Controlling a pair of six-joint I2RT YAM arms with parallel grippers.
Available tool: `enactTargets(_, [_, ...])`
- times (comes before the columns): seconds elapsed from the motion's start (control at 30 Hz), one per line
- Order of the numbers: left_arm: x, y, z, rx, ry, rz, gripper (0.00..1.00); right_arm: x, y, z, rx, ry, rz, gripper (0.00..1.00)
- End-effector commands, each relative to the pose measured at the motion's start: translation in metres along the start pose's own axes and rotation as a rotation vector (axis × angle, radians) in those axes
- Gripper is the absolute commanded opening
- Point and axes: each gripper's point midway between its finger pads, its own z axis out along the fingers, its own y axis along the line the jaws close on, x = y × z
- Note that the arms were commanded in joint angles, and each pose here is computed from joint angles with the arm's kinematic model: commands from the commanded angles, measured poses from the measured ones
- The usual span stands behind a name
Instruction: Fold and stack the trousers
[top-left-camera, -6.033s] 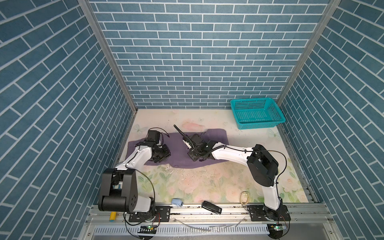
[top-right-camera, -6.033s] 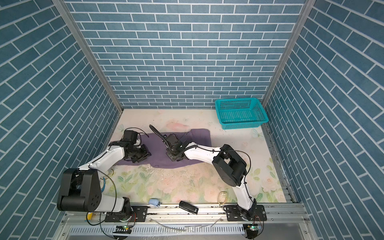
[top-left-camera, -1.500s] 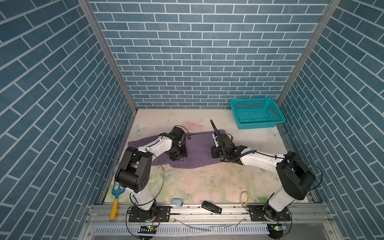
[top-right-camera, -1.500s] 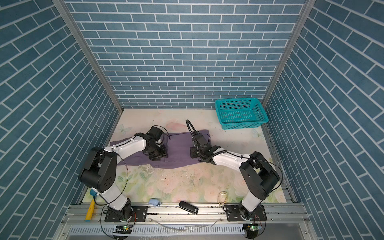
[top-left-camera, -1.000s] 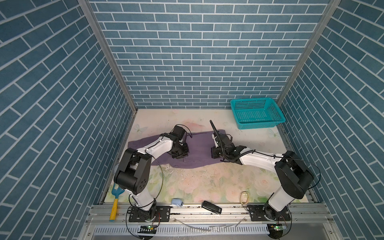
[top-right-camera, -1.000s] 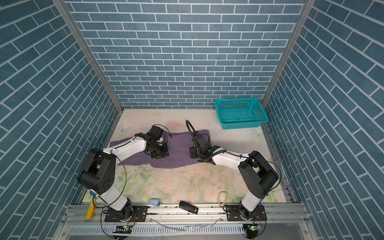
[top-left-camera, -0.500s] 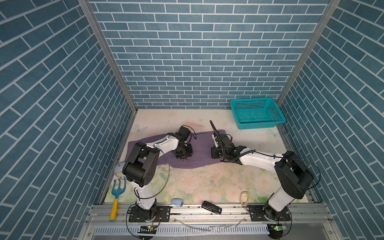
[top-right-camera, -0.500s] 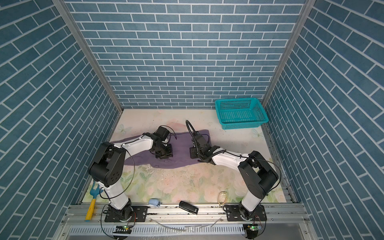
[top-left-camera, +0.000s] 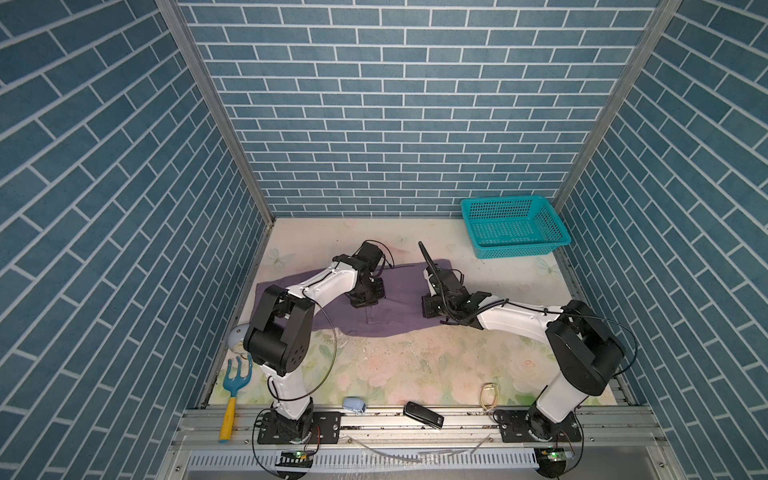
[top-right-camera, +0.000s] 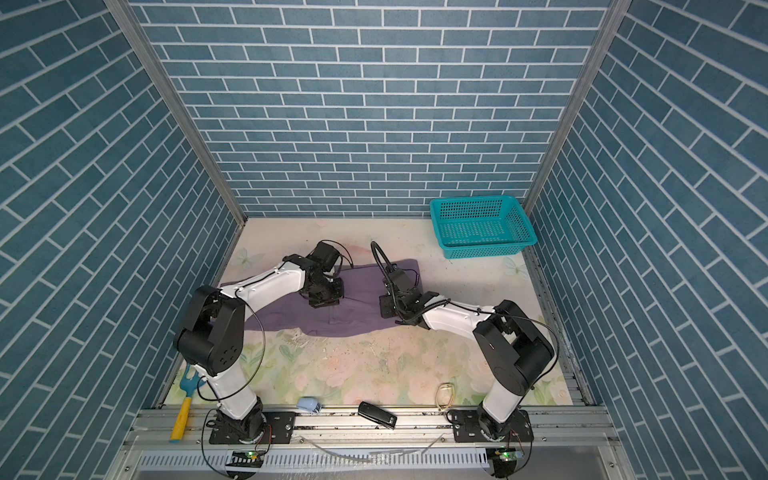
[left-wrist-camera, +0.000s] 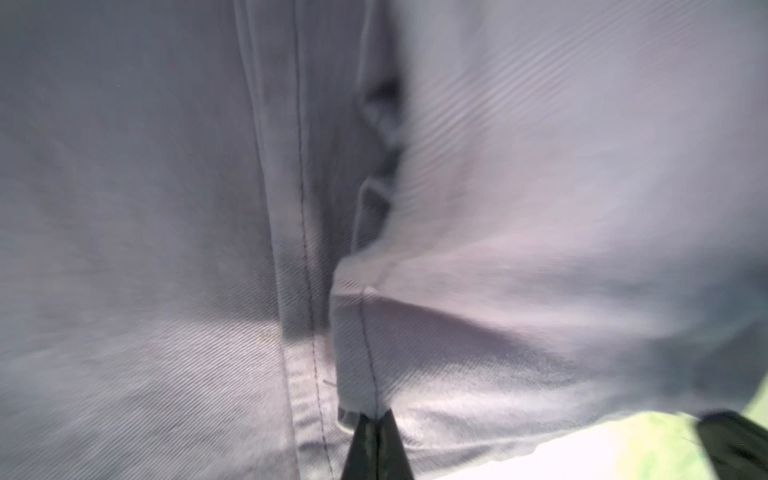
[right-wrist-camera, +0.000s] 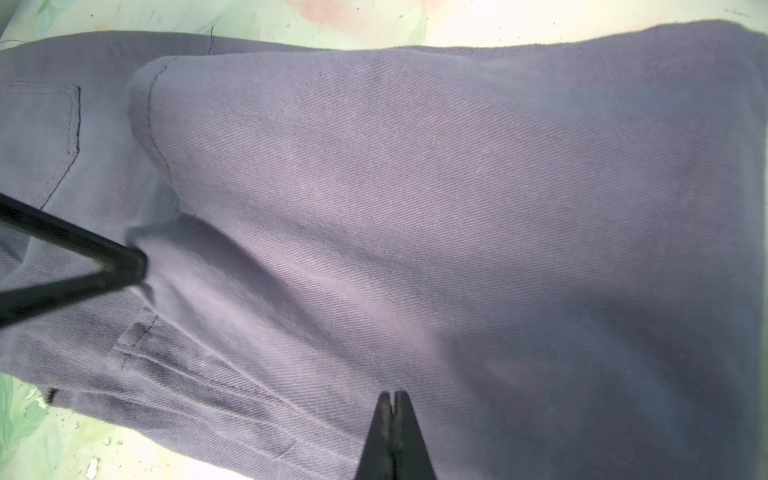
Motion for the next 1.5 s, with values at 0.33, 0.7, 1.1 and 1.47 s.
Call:
enactTargets(0.33, [0.030,0.006,-0.044,-0.006,-0.003,0.006,0.00,0.000,0.000,0.001,-0.002,-0.017,0.002,0.00])
enactTargets(0.7, [0.063,0.008,0.013,0.001,0.131,-0.017,0.45,0.003,-0.003,-0.005,0.005,-0.027,0.011,0.00])
enactTargets(1.1, [-0.018,-0.004,-0.055,-0.002,-0.092,0.022,0.55,0.002,-0.005,-0.012,0.013,-0.028,0.000,0.00])
enactTargets(1.47, [-0.102,0.011,-0.006,0.132,-0.116,-0.194,0.52,-0.007,0.069,-0.011,-0.067,-0.038,-0.229,0.43])
